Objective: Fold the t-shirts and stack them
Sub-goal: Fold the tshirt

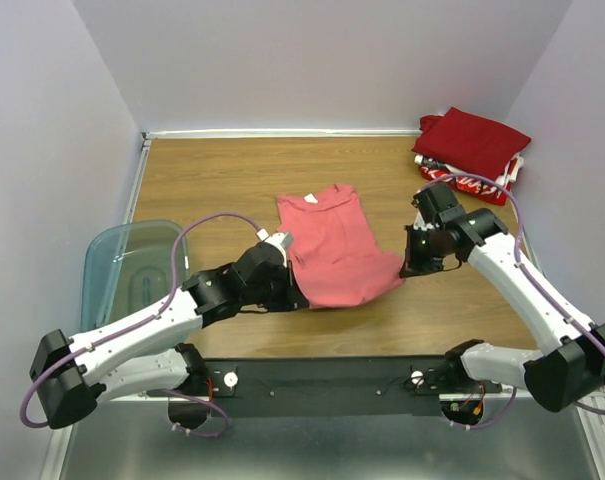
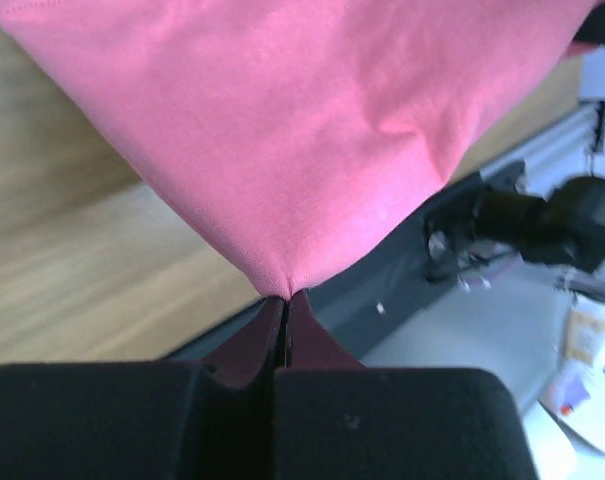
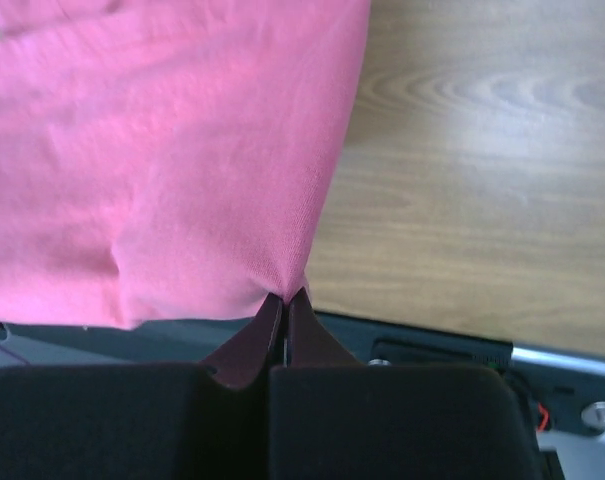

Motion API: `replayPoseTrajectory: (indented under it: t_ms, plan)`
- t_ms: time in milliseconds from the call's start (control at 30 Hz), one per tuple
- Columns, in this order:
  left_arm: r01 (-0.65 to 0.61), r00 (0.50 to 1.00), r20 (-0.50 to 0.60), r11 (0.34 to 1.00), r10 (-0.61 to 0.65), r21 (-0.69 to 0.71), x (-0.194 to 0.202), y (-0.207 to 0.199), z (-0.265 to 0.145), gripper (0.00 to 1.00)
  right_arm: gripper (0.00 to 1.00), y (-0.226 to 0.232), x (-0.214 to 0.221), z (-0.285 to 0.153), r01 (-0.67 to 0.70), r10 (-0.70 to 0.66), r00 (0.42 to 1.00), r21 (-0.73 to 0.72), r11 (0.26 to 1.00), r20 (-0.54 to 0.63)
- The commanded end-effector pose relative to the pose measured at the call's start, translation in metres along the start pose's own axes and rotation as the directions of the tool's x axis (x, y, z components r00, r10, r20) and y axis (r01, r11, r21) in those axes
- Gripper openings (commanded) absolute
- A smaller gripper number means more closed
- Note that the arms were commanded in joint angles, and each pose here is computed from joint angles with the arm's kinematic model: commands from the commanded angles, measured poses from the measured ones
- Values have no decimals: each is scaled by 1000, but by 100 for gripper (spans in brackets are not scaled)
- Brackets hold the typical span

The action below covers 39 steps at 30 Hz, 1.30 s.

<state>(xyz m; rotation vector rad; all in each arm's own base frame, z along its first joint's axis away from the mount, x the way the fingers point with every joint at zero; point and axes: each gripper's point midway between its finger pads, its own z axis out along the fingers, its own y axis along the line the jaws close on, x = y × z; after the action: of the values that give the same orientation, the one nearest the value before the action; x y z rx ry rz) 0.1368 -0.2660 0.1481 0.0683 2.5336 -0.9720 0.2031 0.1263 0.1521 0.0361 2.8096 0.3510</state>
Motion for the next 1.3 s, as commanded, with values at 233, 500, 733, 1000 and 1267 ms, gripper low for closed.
replayPoseTrajectory:
  t_ms: [233,500,733,1000,1267]
  plan:
    - [105,976,-196,992,-89,72,72,-51,-27,0,1,3,13,-63,-89,89,996,8,996,-15]
    - [180,981,-75,984,-180,-11,54,-32,-30,0,0,2,-14,-58,-88,86,996,60,994,39]
    - [160,986,-36,987,-161,-31,40,-21,-16,0,0,6,-48,-37,-96,88,992,88,991,90]
    - [121,992,35,990,-119,-67,3,0,-7,0,0,23,-93,-28,-80,68,987,79,994,143]
    - [102,992,84,988,-93,-114,-31,26,3,0,0,26,-122,-2,-48,30,988,112,993,155]
